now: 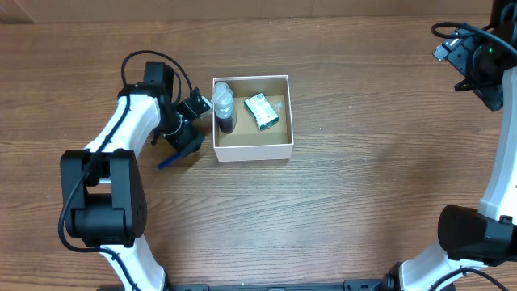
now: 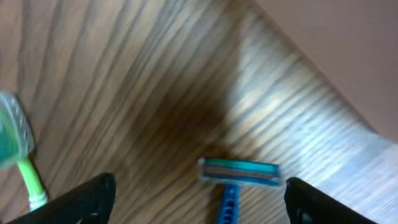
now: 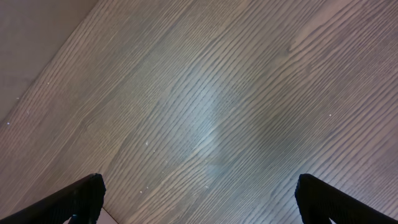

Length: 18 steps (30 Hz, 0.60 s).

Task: Pack container
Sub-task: 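Move the left gripper to the blue razor and grasp its handle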

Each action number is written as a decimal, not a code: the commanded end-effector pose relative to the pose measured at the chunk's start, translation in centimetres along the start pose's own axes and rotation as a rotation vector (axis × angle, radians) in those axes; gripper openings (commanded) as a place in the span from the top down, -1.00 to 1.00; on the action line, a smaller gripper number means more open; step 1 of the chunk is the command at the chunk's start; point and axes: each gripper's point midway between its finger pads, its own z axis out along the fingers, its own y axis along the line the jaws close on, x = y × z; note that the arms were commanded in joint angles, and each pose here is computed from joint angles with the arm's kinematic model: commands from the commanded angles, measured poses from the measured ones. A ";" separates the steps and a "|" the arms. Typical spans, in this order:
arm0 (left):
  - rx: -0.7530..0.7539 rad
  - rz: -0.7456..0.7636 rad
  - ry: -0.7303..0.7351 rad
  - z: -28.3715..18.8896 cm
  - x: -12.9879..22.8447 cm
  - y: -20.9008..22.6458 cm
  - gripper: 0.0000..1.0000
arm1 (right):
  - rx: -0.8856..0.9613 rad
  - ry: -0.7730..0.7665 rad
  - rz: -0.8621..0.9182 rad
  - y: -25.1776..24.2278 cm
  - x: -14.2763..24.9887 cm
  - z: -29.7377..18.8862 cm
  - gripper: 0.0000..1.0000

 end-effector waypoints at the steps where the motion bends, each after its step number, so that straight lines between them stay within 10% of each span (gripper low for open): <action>1: -0.024 -0.145 0.014 1.0 0.9 0.9 -0.76 | -0.007 -0.022 0.009 -0.1 -0.3 -0.7 -1.00; 18: 0.061 -0.196 0.044 0.8 3.0 0.0 -0.72 | -0.007 -0.022 0.009 -0.1 -0.3 -0.7 -1.00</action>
